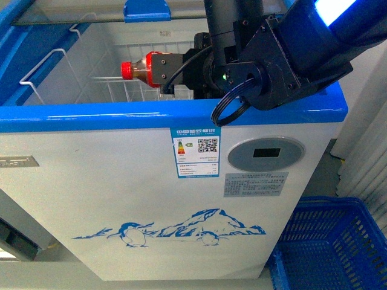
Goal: Put drink in fridge
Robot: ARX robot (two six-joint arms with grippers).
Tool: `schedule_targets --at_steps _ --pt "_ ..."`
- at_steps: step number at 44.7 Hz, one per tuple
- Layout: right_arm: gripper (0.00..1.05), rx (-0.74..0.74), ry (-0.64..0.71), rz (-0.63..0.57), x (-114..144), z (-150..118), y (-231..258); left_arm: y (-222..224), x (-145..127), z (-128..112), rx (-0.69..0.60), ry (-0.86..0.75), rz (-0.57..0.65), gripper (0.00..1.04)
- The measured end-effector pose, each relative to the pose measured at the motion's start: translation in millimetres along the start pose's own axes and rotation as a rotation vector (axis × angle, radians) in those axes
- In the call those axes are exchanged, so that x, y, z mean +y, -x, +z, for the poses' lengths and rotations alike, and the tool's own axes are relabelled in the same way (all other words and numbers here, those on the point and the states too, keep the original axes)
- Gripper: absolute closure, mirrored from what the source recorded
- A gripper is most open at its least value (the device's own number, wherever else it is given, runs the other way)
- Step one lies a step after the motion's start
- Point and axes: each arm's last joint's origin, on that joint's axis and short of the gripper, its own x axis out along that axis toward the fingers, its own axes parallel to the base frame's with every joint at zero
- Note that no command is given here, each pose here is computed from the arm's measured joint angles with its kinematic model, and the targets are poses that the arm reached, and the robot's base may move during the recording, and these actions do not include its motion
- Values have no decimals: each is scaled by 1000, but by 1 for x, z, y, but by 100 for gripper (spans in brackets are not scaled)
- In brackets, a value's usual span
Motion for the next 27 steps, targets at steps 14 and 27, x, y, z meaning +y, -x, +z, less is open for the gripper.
schedule_targets --at_steps 14,27 --pt "65 25 -53 17 5 3 -7 0 0 0 0 0 0 102" --pt "8 15 -154 83 5 5 3 0 0 0 0 0 0 102"
